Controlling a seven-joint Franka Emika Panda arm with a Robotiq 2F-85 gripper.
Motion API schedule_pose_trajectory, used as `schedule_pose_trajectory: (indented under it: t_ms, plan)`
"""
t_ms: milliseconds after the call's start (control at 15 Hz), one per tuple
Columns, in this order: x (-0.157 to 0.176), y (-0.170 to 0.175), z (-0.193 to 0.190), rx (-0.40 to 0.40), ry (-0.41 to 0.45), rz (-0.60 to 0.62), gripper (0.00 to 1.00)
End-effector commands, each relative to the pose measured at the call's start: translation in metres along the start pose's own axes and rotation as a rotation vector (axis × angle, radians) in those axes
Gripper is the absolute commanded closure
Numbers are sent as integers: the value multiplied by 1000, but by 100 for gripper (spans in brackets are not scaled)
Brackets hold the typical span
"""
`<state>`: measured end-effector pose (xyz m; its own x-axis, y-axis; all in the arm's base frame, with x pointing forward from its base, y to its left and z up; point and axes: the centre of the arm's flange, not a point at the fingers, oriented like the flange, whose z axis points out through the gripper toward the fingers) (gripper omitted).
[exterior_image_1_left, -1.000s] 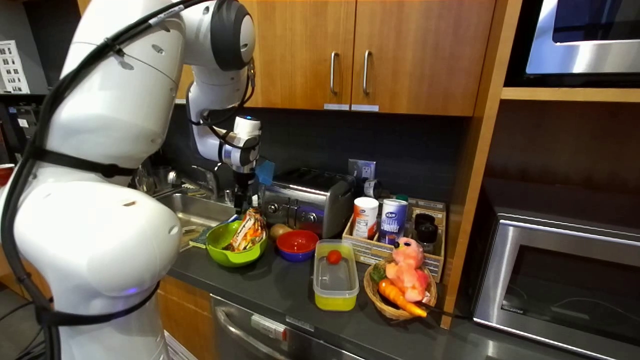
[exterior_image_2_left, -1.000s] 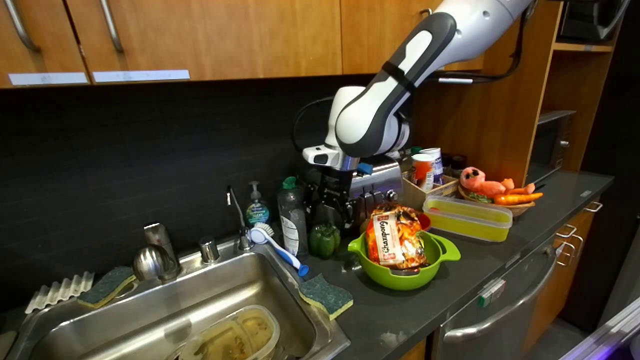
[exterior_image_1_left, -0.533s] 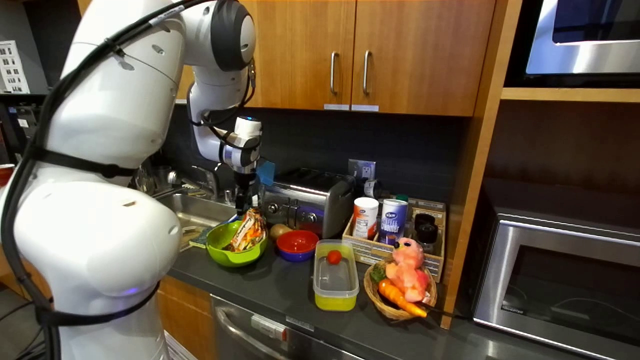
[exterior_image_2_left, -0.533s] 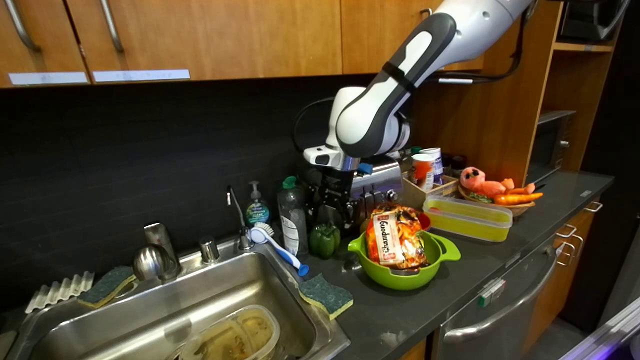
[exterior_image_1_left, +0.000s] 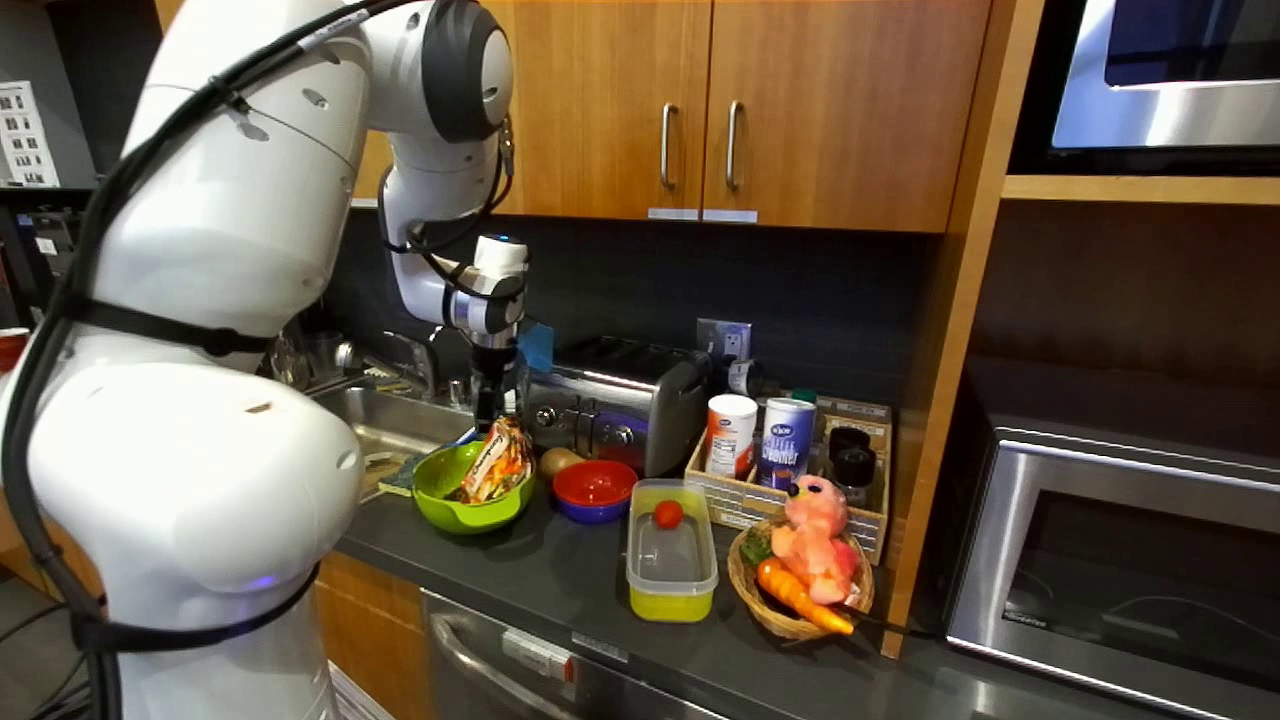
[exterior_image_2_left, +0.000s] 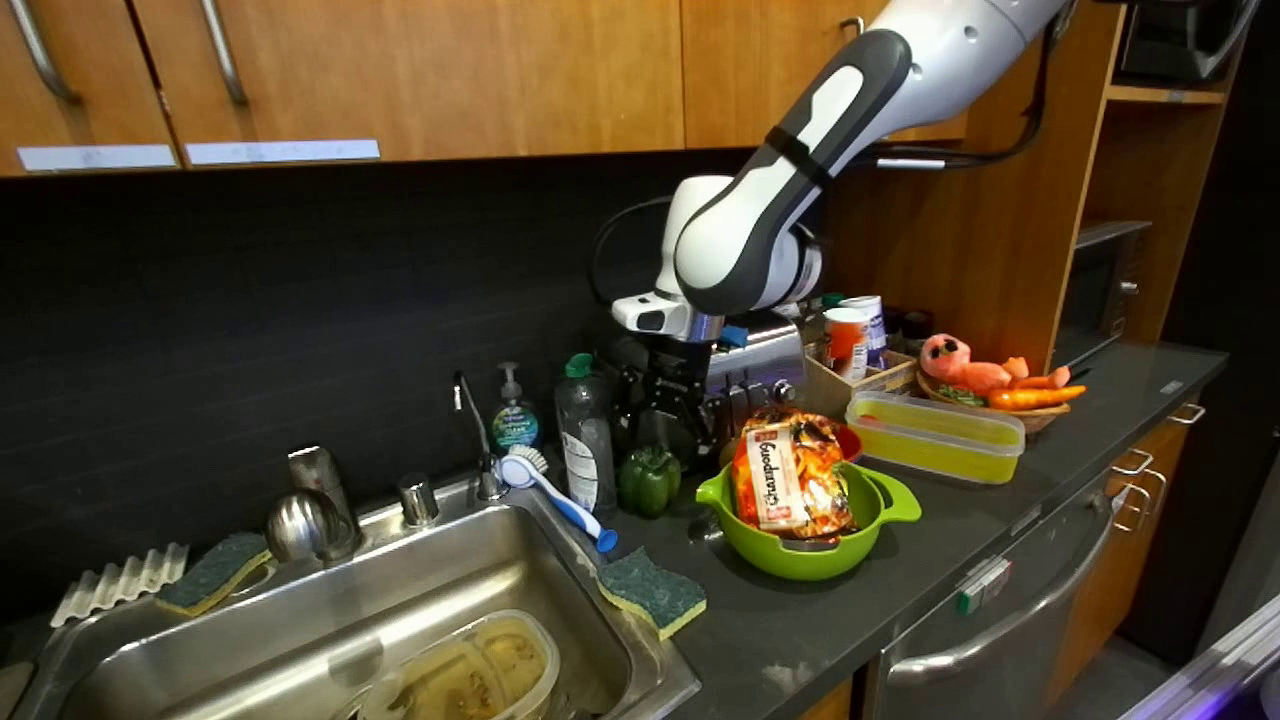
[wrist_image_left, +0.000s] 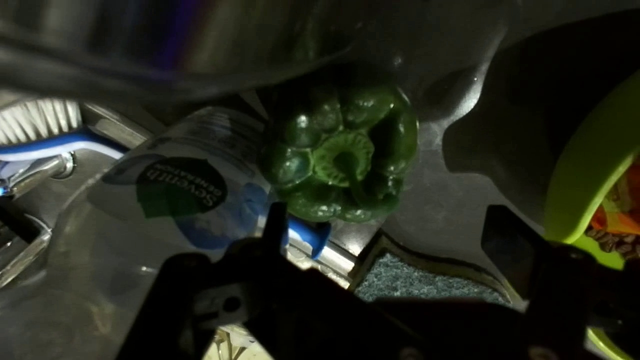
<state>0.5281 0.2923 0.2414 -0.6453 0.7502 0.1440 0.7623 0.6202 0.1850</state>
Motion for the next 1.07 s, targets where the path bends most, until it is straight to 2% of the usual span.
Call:
schedule_pose_trajectory:
  t_ms: [0,133,267,333,600,867,933,1000]
  plan:
    - [-9,2,-4,8,-2,-30,0]
    - [-11,3,-5,7,0,-39,0]
    - [-13,4,-5,7,3,-48,27]
    - [-13,3,-5,9,4,-53,32]
    - [-13,2,-4,19,5,-69,65]
    - [-13,2,-3,27,11,-83,94]
    - [-13,2,-4,26,12,-86,99]
    - [-13,3,-5,26,13,-89,98]
